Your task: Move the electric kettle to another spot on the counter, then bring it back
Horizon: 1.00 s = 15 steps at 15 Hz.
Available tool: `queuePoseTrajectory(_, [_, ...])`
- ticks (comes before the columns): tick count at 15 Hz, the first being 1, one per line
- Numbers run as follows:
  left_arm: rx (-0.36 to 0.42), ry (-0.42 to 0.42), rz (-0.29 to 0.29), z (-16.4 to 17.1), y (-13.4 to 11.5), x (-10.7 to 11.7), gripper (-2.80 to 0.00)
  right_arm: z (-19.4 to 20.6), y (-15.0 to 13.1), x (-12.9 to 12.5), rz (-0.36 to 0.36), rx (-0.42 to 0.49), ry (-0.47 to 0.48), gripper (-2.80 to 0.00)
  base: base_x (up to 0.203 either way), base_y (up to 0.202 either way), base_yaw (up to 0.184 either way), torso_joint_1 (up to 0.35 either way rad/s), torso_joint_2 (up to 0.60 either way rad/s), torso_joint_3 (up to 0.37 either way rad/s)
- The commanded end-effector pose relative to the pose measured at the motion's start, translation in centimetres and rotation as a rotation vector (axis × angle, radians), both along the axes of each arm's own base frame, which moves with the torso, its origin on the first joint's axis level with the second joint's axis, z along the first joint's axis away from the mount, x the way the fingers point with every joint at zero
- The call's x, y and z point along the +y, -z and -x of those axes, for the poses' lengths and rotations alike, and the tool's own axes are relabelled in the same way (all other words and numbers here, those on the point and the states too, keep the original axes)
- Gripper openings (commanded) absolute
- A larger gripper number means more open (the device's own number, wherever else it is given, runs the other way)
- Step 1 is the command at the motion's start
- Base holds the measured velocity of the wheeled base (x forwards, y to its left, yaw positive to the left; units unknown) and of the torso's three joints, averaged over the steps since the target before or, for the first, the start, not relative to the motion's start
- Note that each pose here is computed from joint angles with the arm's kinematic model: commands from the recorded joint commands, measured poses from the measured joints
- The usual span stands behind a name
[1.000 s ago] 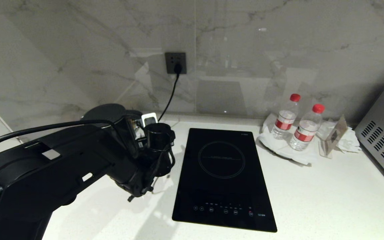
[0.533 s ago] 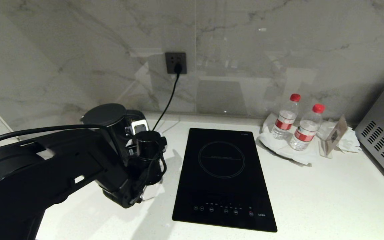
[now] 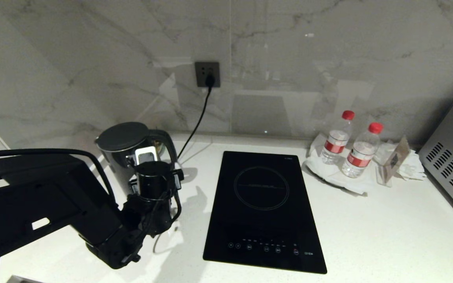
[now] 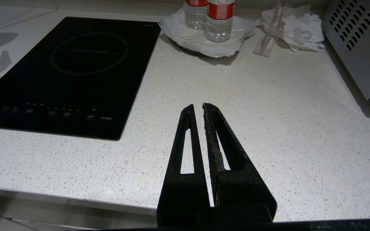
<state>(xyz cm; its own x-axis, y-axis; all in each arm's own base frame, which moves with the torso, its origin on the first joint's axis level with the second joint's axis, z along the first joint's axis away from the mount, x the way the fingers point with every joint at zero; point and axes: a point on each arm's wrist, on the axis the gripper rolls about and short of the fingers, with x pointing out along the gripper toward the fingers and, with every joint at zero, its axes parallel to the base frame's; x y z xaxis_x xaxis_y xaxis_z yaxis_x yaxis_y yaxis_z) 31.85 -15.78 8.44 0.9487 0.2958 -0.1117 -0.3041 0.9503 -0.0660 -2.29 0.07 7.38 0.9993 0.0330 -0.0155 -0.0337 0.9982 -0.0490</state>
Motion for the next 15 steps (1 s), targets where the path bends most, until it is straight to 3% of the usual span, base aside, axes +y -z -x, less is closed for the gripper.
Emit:
queuePoseTrajectory(1, [-0.027, -0.005, 0.015, 0.9, -1.3, 0.5, 0.0, 0.0, 0.0, 0.0, 0.001, 0.001, -0.001, -2.8, 0.0, 0.0, 0.0, 0.0, 0.0, 0.0])
queuePoseTrajectory(10, [-0.014, 0.0, 0.009, 1.4, -1.2, 0.7, 0.0, 0.0, 0.0, 0.0, 0.001, 0.001, -0.001, -2.8, 0.0, 0.0, 0.0, 0.0, 0.0, 0.0])
queuePoseTrajectory(12, [0.021, 0.033, -0.005, 2.0, -0.4, 0.9, 0.0, 0.0, 0.0, 0.0, 0.001, 0.001, -0.001, -2.8, 0.0, 0.0, 0.0, 0.0, 0.0, 0.0])
queuePoseTrajectory(15, [0.065, 0.108, -0.024, 3.2, 0.8, -0.6, 0.0, 0.0, 0.0, 0.0, 0.001, 0.001, -0.001, -2.8, 0.0, 0.0, 0.0, 0.0, 0.0, 0.0])
